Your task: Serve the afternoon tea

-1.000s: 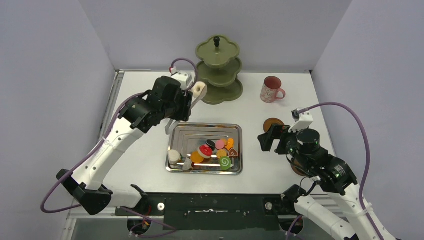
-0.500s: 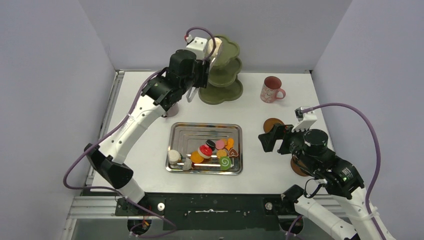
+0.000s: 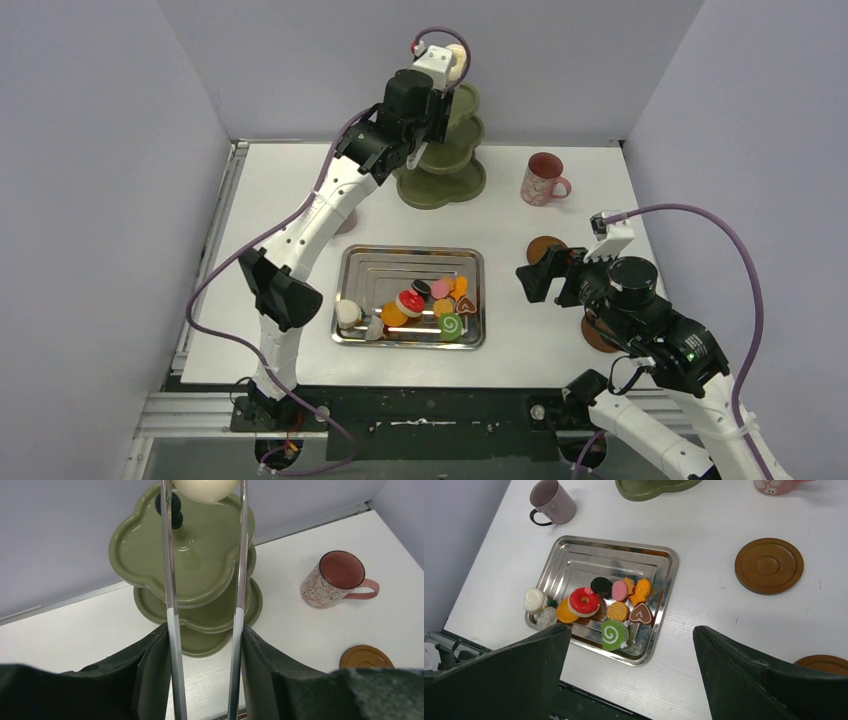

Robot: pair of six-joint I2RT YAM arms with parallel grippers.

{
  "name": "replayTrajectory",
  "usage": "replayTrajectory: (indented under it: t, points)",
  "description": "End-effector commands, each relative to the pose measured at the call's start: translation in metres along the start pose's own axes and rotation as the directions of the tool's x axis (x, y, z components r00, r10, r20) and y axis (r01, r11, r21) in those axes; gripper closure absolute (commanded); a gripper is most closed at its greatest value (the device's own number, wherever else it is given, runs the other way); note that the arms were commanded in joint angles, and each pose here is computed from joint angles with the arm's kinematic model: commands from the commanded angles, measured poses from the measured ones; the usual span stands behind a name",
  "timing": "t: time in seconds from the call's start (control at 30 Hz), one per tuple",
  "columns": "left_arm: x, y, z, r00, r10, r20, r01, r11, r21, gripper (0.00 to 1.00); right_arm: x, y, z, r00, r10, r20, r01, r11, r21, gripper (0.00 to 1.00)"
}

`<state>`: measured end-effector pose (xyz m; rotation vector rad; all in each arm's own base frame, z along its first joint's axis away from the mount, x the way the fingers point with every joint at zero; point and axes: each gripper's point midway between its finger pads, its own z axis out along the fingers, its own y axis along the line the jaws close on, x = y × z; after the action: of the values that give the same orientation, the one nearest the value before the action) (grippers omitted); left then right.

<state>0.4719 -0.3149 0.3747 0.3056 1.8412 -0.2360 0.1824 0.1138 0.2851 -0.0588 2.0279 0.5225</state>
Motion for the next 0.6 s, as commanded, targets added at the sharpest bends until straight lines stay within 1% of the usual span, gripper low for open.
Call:
replayTrajectory:
  t: [0.0,0.2,0.4,0.47,0.57]
  points:
    - [-0.027,-0.003,-0.002,0.997,0.006,0.079,-0.006,1.0,0.001,0.64,-0.028,0.007,-0.005,0.995,0.026,0.097,-0.024,1.0,-0.018,0.0]
    - [-0.004,-0.005,0.018,0.999,0.045,0.017,-0.045,0.999,-0.013,0.64,-0.023,0.0,-0.001,0.996,0.006,0.084,-0.008,1.0,0.02,0.0]
    - [0.009,-0.011,0.028,0.997,0.082,-0.008,-0.082,0.997,-0.011,0.64,-0.023,-0.005,0.0,0.996,-0.011,0.093,0.008,0.999,0.04,0.0]
    - [0.01,-0.012,0.03,0.996,0.091,-0.011,-0.091,0.996,-0.015,0.63,-0.023,-0.007,0.0,0.996,-0.021,0.091,0.016,0.999,0.048,0.0]
    - [0.013,-0.012,0.033,0.995,0.102,-0.019,-0.102,0.994,-0.025,0.59,-0.024,-0.007,0.0,0.995,-0.026,0.093,0.021,0.999,0.05,0.0]
